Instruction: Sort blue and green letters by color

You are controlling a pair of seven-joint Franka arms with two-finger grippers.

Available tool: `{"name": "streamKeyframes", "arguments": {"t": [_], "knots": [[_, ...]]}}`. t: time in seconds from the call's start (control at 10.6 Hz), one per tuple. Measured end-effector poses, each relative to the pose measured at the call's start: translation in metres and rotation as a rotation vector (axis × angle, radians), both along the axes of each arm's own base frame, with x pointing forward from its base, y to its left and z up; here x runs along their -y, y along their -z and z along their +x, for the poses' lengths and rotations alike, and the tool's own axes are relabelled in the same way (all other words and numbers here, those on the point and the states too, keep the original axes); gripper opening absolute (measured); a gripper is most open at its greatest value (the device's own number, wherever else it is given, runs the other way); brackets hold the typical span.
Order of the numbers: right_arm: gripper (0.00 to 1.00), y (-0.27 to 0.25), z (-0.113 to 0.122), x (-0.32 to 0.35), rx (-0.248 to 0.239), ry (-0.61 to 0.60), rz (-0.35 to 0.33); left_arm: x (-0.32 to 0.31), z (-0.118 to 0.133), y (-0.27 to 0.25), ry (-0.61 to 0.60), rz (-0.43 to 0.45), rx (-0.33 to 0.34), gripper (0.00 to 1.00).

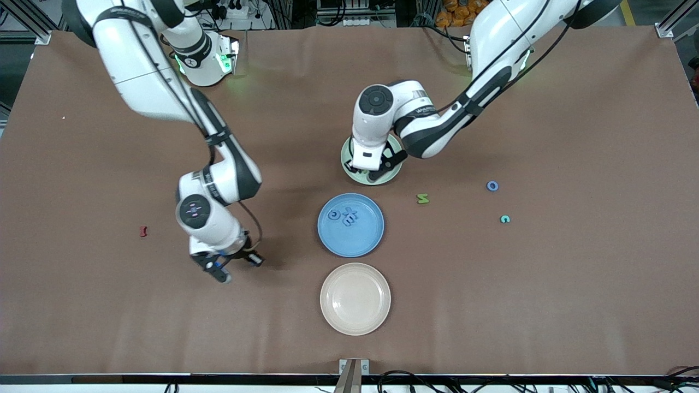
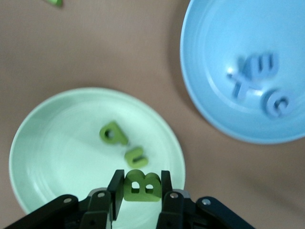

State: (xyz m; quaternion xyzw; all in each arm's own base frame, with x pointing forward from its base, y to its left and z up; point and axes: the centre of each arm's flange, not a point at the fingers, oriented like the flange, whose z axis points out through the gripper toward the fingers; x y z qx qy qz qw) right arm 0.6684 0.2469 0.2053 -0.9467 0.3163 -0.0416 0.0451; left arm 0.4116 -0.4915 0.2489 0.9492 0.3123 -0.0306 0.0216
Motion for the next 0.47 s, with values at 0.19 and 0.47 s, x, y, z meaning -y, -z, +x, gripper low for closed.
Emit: {"name": "streamKeyframes", "arguments": {"t": [0.19,0.47], "knots": [[0.38,-0.003,-0.024,-0.059,-0.032,0.041,0.003,0.009,-0.023,0.001,0.026,0.055,-0.055,0.35],[0.38,-0.01,-0.06,-0.132,-0.041,0.063,0.027,0.006,-0.031,0.01,0.038,0.096,-0.083,0.4]]}}
